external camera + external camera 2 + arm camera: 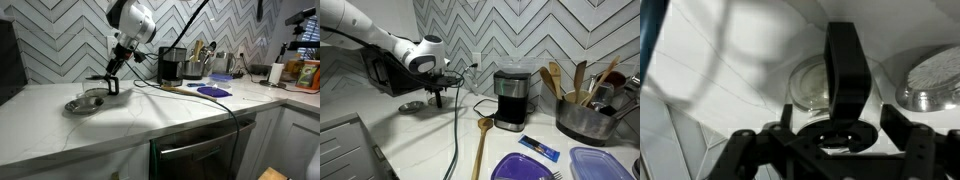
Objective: Remove the coffee pot from the coffeemaker.
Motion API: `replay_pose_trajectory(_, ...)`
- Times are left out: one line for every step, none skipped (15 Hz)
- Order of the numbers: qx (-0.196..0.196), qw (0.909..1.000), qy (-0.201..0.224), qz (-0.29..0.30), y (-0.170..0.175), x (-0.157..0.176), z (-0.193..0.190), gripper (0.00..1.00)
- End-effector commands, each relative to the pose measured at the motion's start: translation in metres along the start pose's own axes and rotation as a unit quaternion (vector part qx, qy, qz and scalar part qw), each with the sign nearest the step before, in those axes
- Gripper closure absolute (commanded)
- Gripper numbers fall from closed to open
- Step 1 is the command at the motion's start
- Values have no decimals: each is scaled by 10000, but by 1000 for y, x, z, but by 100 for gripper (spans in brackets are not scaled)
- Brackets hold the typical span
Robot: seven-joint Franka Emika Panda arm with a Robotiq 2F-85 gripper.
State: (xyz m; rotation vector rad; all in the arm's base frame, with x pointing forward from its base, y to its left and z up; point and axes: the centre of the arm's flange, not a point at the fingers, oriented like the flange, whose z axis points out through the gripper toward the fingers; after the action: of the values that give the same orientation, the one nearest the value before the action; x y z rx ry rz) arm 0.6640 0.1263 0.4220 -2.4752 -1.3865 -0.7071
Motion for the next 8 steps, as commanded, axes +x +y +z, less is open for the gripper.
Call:
replay_pose_trajectory(-178, 9973, -422, 567, -2, -1, -30, 0)
replay_pose_trajectory(-270, 9957, -489, 739, -5, -2, -44, 0)
replay_pose_trajectory(-326, 9926, -626, 989, -8, -3, -57, 0)
replay_pose_trajectory(-332, 9886, -796, 1231, -11, -4, -68, 0)
replay_pose_trajectory(-206, 9851, -953, 1416, -18, -6, -81, 0)
replay_pose_trajectory(-96, 9805, -1088, 1632, -25, -8, -93, 0)
replay_pose_trajectory(-14, 9749, -1218, 1865, -32, -12, -105, 0)
replay_pose_trajectory(10, 9683, -1337, 2111, -38, -15, -118, 0)
